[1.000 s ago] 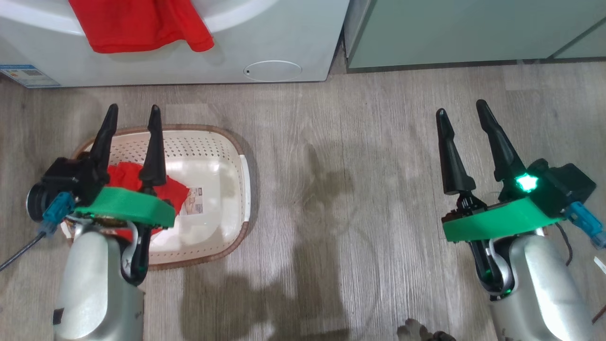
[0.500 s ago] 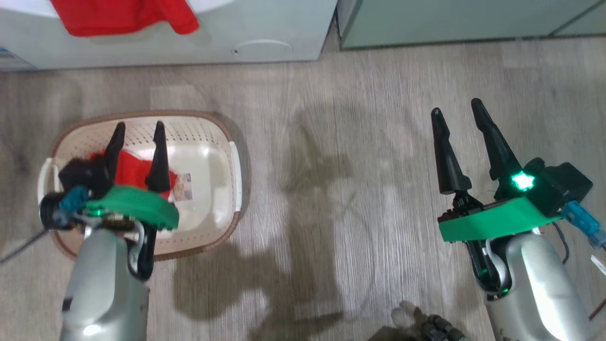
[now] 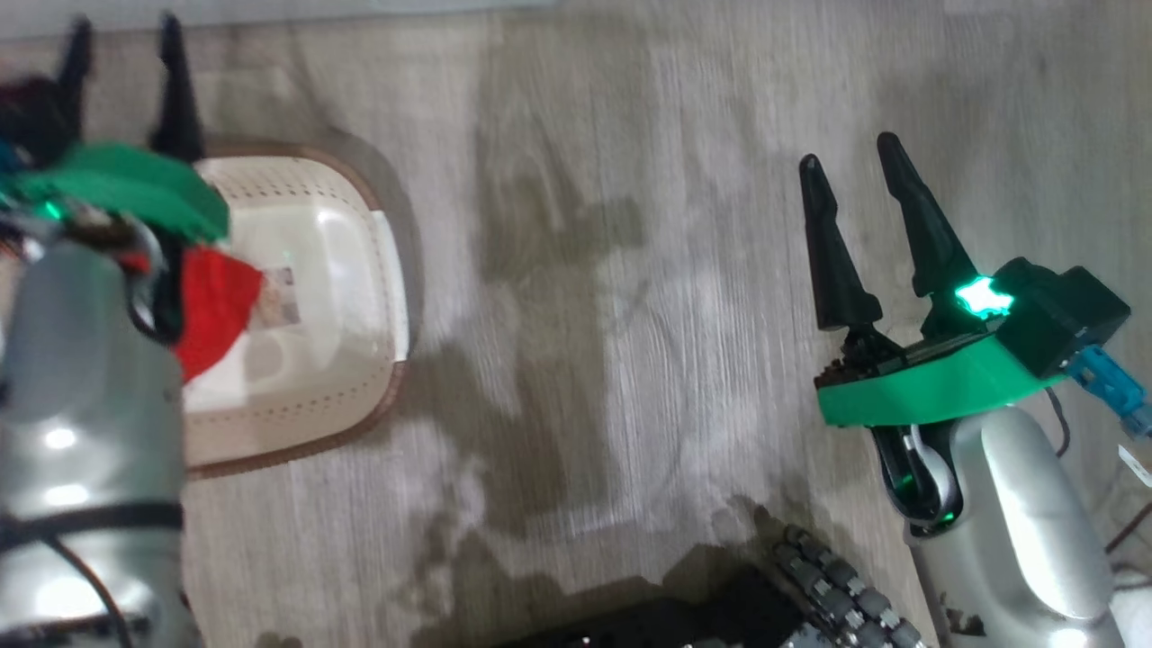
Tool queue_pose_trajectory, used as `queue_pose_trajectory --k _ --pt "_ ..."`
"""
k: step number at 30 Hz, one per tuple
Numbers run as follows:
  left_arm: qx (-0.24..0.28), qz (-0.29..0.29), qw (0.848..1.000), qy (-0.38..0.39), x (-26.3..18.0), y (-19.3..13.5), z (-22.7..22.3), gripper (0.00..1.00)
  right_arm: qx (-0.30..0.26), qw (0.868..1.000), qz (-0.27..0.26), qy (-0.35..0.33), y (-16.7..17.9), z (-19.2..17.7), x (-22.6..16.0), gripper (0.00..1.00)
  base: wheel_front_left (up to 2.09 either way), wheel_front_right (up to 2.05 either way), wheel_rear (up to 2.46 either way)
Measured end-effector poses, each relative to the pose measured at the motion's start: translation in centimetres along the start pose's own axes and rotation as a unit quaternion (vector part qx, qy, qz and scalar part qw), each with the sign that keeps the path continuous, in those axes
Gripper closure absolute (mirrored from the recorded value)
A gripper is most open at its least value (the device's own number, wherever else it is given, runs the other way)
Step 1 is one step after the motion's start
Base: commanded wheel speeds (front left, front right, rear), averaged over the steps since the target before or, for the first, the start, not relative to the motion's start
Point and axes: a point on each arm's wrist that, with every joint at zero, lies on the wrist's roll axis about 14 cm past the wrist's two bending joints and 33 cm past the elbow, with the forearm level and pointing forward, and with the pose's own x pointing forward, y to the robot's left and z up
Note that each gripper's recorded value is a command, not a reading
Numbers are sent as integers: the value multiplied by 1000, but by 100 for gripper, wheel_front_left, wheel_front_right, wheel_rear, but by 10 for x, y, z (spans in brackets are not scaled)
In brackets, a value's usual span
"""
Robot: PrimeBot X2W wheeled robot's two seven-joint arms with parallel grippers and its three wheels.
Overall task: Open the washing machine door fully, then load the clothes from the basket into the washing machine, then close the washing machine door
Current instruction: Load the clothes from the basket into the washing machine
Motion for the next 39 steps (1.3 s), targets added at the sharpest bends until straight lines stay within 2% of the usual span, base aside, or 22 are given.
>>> queue_pose_trajectory --k 7,13,30,39 --pt "11 5 1000 -1 46 4 2 0 4 1000 -11 21 -9 -16 1 0 0 0 0" --pt "11 19 1000 -2 71 5 8 0 9 1000 -13 20 -11 -15 2 0 0 0 0" --pt "-23 48 998 32 90 19 -7 0 10 999 -23 31 -18 -21 -2 0 0 0 0" --pt "-16 42 998 38 94 17 -9 0 9 999 -22 30 -18 -21 1 0 0 0 0"
